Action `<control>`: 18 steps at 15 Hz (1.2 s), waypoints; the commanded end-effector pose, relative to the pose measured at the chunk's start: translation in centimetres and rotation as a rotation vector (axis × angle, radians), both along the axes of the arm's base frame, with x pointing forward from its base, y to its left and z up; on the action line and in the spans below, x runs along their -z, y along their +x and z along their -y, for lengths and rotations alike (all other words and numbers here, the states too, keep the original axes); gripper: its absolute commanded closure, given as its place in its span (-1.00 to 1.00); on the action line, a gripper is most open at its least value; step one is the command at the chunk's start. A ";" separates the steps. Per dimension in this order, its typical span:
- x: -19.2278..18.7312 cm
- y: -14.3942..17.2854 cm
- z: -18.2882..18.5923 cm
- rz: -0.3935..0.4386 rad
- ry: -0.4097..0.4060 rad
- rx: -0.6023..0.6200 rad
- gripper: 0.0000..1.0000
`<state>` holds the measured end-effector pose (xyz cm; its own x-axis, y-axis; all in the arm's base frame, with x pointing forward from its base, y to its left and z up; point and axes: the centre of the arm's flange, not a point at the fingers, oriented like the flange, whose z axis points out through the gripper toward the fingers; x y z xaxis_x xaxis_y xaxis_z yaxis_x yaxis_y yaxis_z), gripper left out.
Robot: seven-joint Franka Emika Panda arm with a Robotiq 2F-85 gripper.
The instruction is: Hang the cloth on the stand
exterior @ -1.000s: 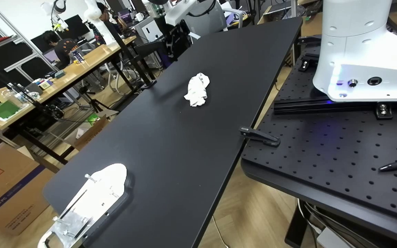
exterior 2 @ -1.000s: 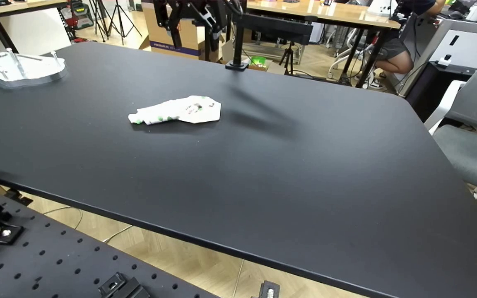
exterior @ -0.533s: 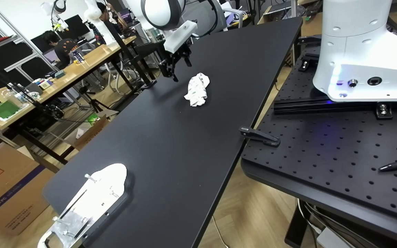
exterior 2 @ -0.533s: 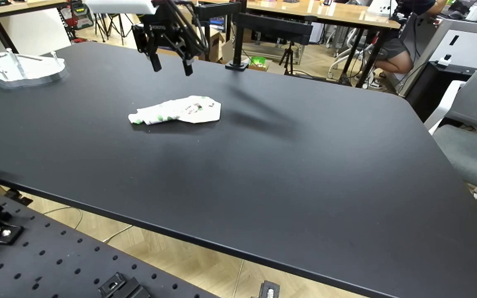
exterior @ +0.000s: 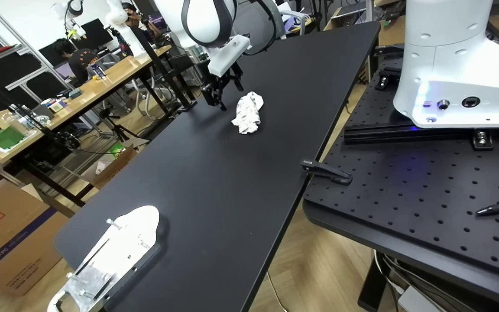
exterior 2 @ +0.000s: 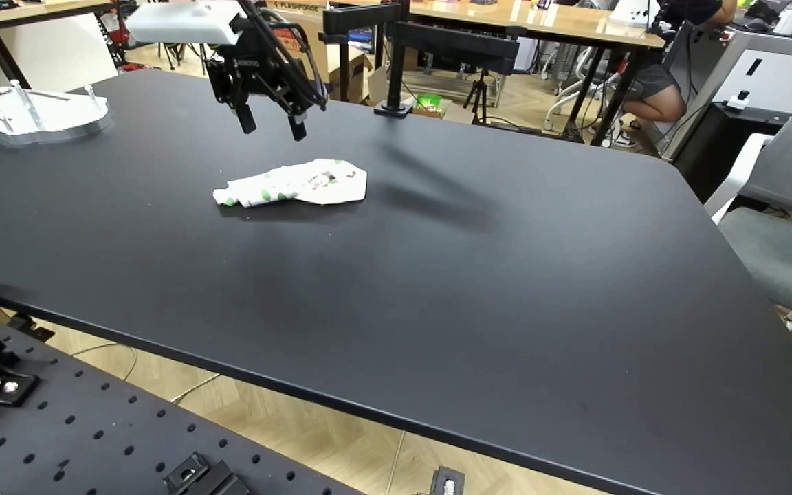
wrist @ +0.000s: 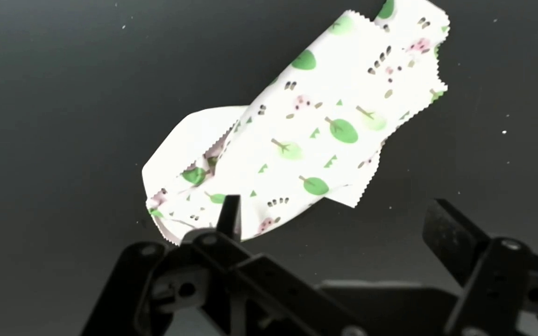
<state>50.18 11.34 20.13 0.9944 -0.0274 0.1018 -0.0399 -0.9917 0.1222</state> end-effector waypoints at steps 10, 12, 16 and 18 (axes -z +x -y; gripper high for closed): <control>4.3 -1.6 5.2 -0.020 -0.013 0.079 -1.00; 5.2 -1.7 5.6 -0.028 -0.011 0.085 -0.49; 6.4 -1.8 6.0 -0.026 -0.004 0.093 0.11; 6.7 -1.8 6.1 -0.021 0.000 0.094 0.38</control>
